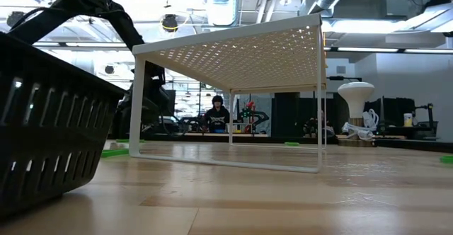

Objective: Pick & Place Office Desk Supplies
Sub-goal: Put the green rubber band into the black bin

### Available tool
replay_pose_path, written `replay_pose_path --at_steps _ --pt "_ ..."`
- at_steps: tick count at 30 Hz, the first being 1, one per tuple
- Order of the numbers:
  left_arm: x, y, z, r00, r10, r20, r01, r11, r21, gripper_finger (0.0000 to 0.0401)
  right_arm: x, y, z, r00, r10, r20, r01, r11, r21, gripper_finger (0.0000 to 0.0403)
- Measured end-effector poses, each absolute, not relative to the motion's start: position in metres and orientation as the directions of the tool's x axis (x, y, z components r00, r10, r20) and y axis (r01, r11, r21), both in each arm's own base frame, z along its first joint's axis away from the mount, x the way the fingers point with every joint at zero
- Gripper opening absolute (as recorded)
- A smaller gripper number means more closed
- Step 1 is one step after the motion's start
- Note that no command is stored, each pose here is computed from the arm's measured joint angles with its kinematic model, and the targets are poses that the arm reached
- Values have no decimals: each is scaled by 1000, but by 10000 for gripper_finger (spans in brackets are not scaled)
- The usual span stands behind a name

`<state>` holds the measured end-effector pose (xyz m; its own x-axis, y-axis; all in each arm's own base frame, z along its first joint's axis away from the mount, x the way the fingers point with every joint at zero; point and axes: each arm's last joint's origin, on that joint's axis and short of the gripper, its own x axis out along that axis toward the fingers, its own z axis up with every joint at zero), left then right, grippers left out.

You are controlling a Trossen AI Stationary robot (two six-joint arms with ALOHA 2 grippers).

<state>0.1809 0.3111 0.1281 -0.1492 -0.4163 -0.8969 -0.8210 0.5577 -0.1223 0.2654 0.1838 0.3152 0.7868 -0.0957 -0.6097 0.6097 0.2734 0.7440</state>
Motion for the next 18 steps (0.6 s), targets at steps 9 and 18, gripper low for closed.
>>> replay_pose_path --at_steps 9,18 --pt "184 317 124 -153 -434 -888 -837 535 -117 114 265 180 328 837 -134 -531 545 291 786 156" --pt "188 317 125 -136 -427 -894 -820 555 -141 12 265 180 326 833 -136 -536 550 299 780 156"
